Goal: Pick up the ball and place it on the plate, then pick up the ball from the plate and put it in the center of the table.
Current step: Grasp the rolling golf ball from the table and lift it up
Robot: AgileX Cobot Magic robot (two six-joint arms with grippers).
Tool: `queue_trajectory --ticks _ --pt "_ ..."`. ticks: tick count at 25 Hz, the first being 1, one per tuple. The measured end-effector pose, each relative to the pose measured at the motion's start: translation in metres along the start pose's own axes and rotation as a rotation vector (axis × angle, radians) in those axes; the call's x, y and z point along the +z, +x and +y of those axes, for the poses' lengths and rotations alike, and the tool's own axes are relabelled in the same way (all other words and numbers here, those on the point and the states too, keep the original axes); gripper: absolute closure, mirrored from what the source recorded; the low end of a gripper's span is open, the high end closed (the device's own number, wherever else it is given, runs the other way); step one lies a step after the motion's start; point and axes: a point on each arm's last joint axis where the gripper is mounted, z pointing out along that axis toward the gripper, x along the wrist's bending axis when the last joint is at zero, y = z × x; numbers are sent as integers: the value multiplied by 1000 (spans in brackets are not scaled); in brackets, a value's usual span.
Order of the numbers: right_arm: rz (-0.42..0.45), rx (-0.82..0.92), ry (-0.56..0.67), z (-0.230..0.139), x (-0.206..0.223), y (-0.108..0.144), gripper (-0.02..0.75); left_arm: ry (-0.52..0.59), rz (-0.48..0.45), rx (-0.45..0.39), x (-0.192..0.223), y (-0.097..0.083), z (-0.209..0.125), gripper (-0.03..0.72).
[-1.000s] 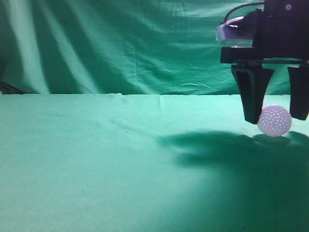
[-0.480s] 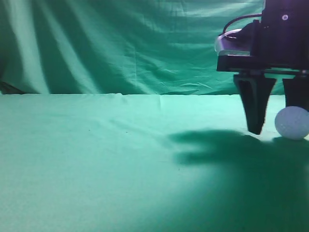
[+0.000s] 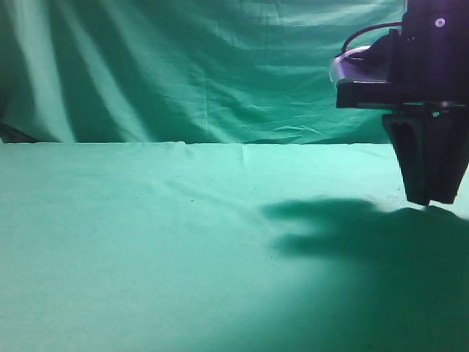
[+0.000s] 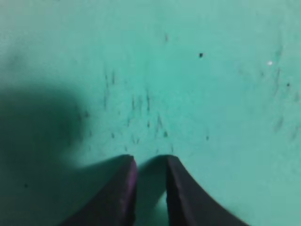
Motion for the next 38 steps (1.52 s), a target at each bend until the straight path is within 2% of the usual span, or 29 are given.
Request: queue_trajectory --ticks 3,8,11,18,19,23,27,28,34,38 --pt "-23 -17 -18 -3 -10 -2 561 0 0 0 0 0 0 688" --pt "-52 27 -83 -24 -54 -3 561 2 2 4 0 0 0 688" --pt "-61 62 -166 -58 -77 -5 561 5 5 9 0 0 0 688" --pt "-163 214 -164 -143 -66 -19 561 7 7 13 0 1 -1 688" --pt "-165 233 -159 -149 -63 -20 499 7 7 13 0 1 -1 688" --pt "-168 285 -131 -162 -53 -24 346 7 7 13 0 1 -1 688" --pt "-156 371 -119 -165 -52 -39 165 7 7 13 0 1 -1 688" --pt "-145 386 -117 -165 -52 -43 146 7 7 13 0 1 -1 688" --pt "-38 462 -97 -159 -41 -59 161 7 7 13 0 1 -1 688" --pt "-18 461 -84 -148 -28 -63 161 7 7 13 0 1 -1 688"
